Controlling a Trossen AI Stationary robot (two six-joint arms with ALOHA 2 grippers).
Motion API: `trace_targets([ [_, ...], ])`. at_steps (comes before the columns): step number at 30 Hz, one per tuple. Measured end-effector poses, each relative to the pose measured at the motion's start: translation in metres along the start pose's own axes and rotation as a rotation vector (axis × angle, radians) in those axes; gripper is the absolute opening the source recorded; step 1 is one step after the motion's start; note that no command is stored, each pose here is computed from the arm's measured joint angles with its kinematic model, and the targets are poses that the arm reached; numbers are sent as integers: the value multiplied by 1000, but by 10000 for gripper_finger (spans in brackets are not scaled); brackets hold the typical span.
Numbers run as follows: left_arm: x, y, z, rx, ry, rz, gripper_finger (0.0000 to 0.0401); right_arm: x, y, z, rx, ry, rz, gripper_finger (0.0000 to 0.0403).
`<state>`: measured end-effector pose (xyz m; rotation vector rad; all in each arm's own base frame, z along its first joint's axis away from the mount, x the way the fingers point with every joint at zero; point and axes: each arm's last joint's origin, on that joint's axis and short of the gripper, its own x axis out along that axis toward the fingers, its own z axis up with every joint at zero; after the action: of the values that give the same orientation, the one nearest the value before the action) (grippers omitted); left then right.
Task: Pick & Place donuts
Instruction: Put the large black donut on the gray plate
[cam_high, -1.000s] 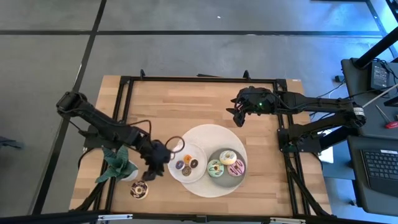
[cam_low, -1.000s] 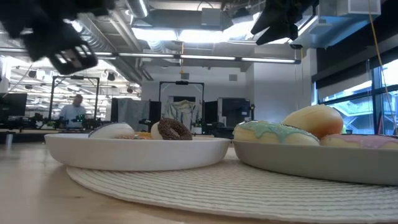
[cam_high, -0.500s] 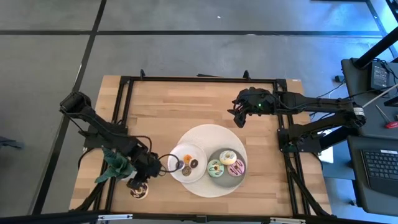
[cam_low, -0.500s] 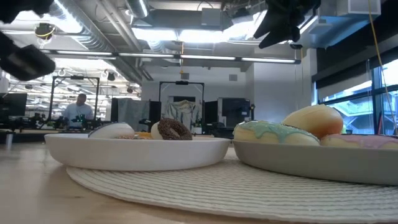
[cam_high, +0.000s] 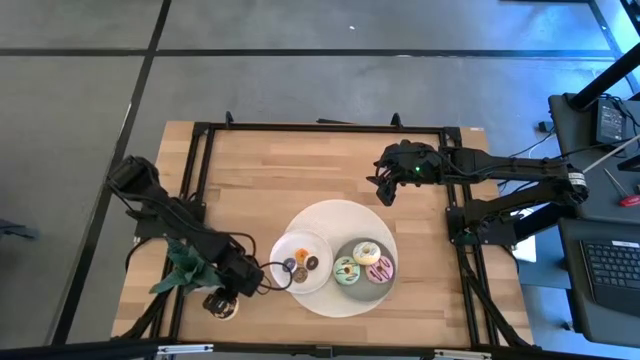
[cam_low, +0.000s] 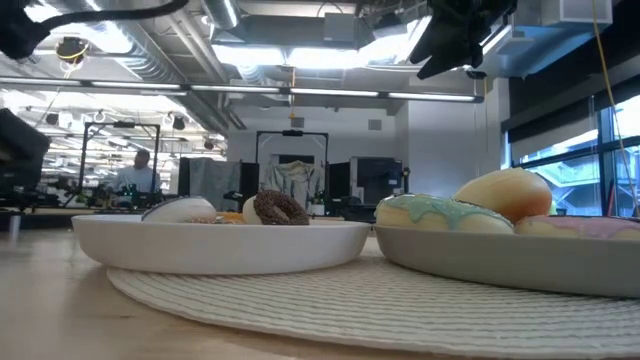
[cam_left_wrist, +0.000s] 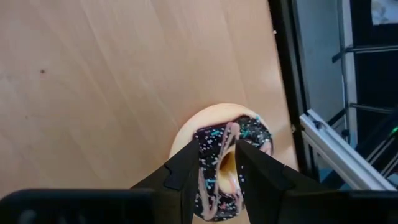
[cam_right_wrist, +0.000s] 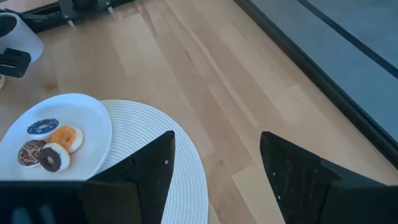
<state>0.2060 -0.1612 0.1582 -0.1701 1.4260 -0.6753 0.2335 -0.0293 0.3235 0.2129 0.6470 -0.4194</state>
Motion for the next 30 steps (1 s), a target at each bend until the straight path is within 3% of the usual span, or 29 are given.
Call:
trace_targets([
  [4, 4, 2, 1, 8, 10, 7, 104, 0, 0, 0, 0, 0, 0, 237],
  [12, 5, 3, 1, -101, 11, 10, 103, 0, 0, 0, 0, 0, 0, 237],
  [19, 5, 3, 1, -80, 10, 11, 111, 0, 0, 0, -11, 0, 0, 237],
  [30, 5, 5, 3, -158, -25, 71, 189, 0, 0, 0, -26, -1, 0, 237],
])
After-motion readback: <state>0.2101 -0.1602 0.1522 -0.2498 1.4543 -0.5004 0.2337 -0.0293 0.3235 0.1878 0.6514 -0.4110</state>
